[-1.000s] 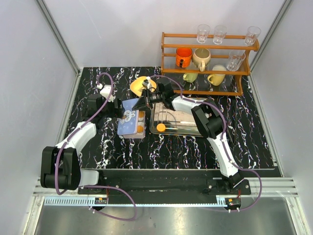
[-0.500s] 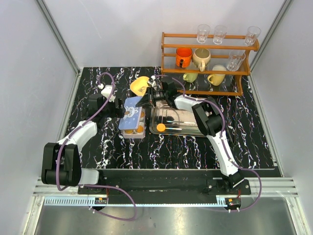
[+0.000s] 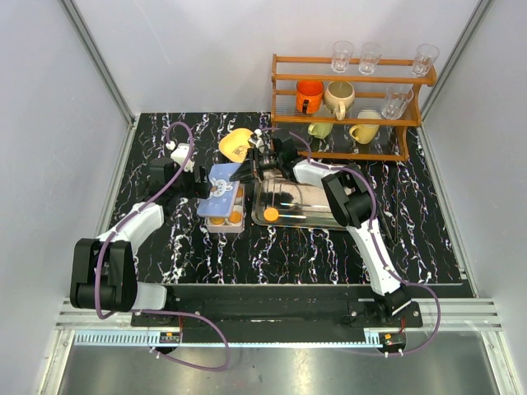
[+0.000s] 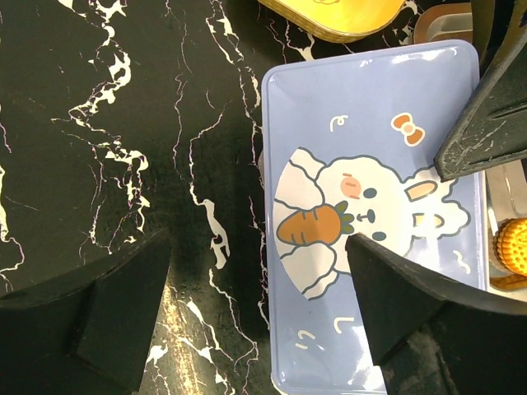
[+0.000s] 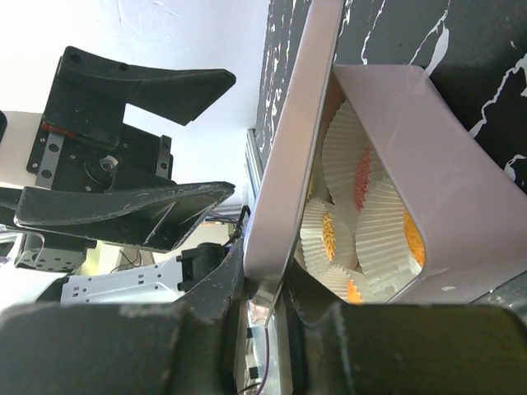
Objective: Pack the cookies
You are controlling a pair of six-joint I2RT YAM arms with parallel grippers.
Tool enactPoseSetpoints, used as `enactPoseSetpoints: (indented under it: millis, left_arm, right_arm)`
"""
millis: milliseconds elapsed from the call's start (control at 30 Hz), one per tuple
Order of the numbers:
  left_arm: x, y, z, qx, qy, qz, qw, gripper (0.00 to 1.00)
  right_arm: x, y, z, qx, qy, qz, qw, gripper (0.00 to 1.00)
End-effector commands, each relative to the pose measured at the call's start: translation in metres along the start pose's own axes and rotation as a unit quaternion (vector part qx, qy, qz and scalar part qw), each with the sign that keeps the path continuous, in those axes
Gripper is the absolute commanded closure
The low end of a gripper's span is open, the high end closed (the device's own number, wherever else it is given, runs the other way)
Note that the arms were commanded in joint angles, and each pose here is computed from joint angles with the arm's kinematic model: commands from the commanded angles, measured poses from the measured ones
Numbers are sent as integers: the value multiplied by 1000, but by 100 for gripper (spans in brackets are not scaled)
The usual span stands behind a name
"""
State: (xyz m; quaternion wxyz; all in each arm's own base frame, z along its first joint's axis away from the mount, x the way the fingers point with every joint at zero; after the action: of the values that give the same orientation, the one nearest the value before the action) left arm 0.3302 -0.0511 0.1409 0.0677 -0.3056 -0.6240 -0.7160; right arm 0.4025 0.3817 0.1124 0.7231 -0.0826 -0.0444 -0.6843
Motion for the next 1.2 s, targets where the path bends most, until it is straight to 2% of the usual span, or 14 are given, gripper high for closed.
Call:
enactPoseSetpoints:
  millis: [0, 267, 767, 1167]
  left_arm:
    - [-4, 13, 3, -10, -6, -33, 999, 10]
    - [-7, 16, 1, -15, -20, -33, 999, 10]
    - [-24, 20, -7, -21, -87, -13, 996, 10]
    - [-35, 13, -17, 10, -151, 39, 988, 9]
  right_arm:
    - [1, 3, 4, 32, 2, 11, 999, 79]
    - [3, -2, 1, 33, 0, 31, 999, 72]
    - [6, -4, 0, 47, -10, 49, 998, 70]
    - [11, -5, -5, 52, -16, 57, 997, 68]
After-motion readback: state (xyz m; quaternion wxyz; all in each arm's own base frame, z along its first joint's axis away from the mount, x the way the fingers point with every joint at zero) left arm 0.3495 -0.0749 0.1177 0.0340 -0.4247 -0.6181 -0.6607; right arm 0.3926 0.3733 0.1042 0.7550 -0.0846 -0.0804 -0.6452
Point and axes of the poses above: each gripper's point midway between its finger pads, its own x axis back along the fingers, its own z axis along the line the jaws close on, y = z × x, the point moved 6 cm from there along x, back along the fingers, and after that the axes turned 12 degrees about -x, right-handed, at the moved point
